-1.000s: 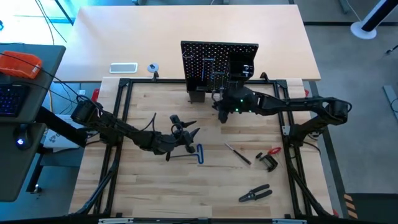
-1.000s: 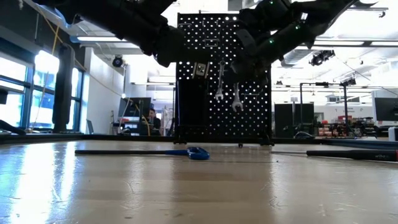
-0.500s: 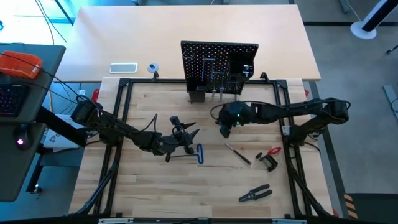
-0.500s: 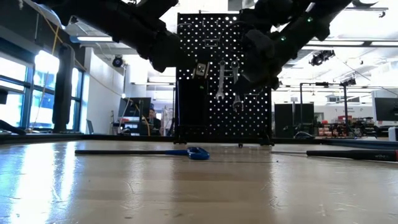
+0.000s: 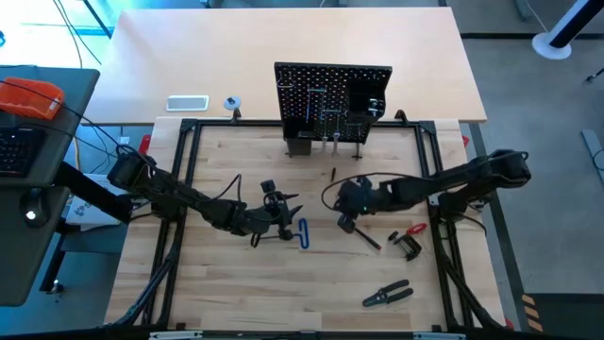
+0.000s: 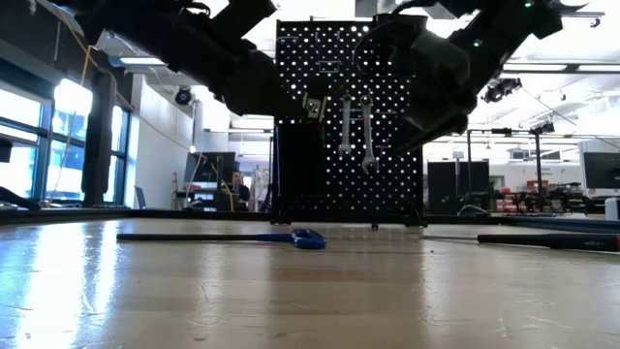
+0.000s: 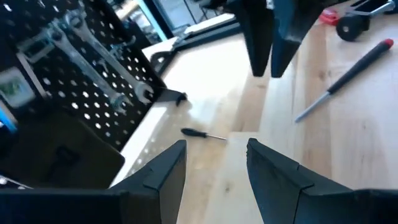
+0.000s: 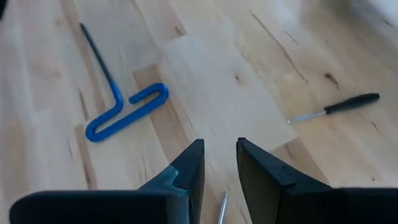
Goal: Hang tools onto peg board
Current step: Put the screwdriver on the pegboard
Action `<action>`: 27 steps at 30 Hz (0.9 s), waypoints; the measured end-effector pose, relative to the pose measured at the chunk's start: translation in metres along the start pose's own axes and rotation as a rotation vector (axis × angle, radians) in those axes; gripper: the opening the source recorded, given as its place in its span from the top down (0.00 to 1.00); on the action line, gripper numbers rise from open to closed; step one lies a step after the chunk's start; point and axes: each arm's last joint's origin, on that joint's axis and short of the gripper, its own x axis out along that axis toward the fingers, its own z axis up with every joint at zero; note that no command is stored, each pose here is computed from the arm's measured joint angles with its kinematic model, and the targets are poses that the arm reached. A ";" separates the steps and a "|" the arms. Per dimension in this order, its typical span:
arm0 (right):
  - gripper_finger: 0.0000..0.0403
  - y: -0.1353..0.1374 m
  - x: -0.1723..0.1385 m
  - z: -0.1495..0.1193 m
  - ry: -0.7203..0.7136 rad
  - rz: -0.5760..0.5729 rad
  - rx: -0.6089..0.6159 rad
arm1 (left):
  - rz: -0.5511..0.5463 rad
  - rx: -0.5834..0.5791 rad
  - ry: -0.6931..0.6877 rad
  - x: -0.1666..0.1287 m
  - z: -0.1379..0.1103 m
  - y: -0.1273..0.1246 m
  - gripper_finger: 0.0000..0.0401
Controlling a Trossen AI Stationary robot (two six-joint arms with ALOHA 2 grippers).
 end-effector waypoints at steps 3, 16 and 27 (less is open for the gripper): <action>0.78 0.010 0.009 -0.013 0.025 -0.054 -0.018 | -0.014 -0.024 0.031 0.004 -0.006 -0.002 0.60; 0.78 -0.015 0.085 -0.023 -0.090 -0.392 0.194 | -0.183 -0.089 0.097 0.023 -0.045 -0.046 0.60; 0.63 -0.045 0.098 0.000 -0.221 -0.437 0.347 | -0.234 0.010 0.033 0.006 -0.041 -0.065 0.60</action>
